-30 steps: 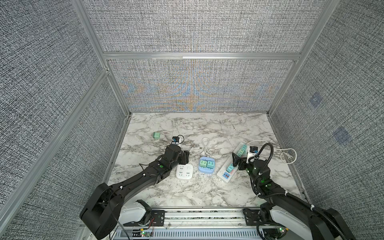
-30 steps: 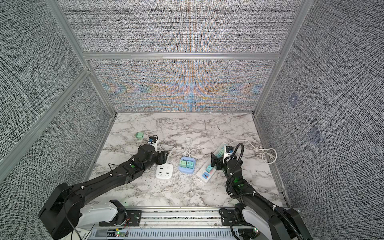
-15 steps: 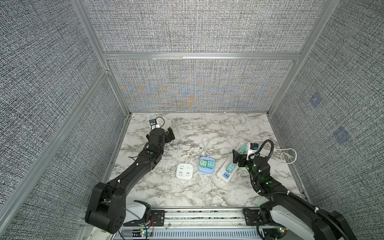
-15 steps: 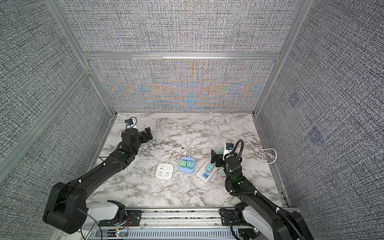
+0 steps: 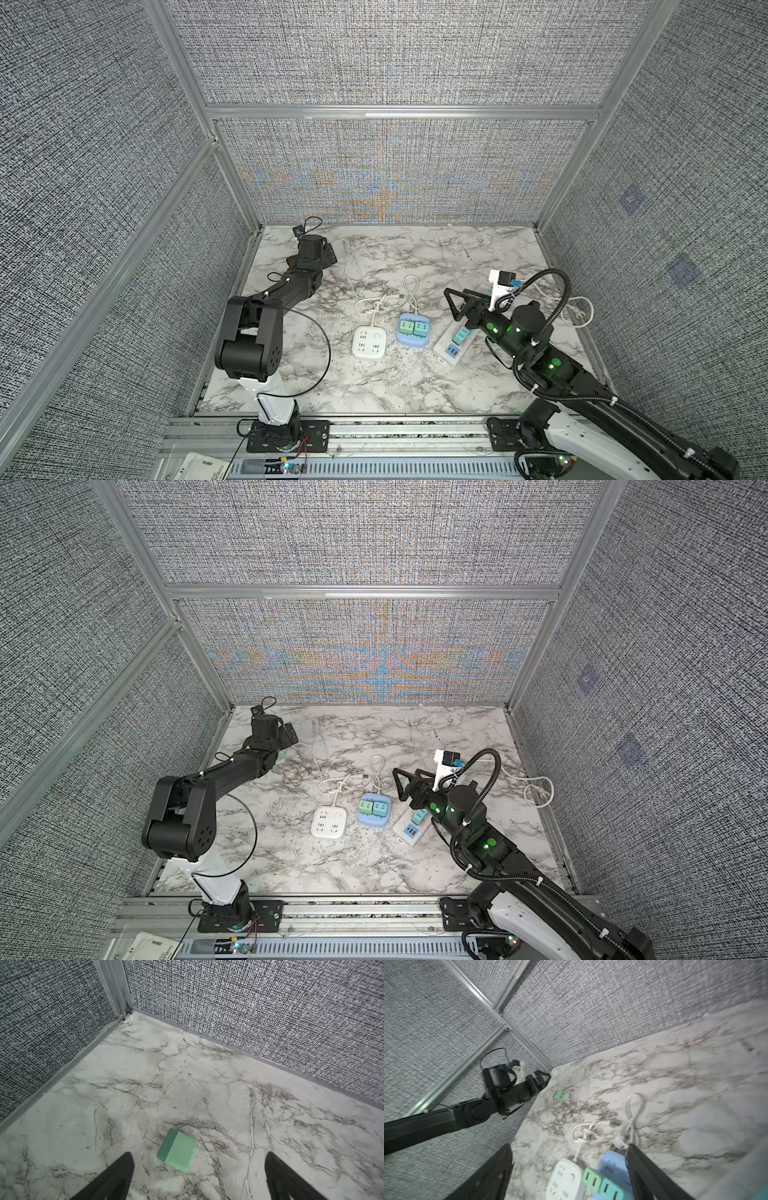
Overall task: Insert plugs into power strip
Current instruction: Move the plug to the center of the table.
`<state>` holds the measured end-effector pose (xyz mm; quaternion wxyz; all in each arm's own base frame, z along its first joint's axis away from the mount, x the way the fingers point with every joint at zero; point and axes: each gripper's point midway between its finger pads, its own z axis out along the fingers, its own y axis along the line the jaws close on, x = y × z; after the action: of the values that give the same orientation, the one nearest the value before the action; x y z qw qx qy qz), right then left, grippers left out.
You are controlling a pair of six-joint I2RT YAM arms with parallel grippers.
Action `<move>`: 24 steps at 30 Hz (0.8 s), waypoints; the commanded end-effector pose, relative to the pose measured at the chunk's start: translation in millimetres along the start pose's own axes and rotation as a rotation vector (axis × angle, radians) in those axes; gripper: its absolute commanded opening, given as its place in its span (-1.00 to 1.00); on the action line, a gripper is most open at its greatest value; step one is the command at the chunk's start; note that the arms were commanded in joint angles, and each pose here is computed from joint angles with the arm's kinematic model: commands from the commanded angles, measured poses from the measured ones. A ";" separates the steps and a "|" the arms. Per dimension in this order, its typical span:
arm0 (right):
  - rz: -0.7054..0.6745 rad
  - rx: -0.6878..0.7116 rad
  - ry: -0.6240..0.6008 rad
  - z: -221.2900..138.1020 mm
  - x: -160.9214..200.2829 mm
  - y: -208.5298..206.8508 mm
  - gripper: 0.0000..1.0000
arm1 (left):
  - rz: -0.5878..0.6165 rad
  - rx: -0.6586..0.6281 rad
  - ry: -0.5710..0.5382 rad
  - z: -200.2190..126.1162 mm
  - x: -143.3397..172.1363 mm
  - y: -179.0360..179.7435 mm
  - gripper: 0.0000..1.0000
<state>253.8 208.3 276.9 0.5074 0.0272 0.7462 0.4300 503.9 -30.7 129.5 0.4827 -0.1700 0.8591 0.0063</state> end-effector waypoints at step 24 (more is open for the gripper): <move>0.082 -0.115 0.031 -7.4 9.3 27.6 0.83 | -0.053 0.130 0.256 66.2 51.4 -18.3 0.99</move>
<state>237.5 222.2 277.0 0.4697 0.0359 0.7465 0.4699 543.9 -41.0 62.2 0.4051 -0.1726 0.8957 -0.0617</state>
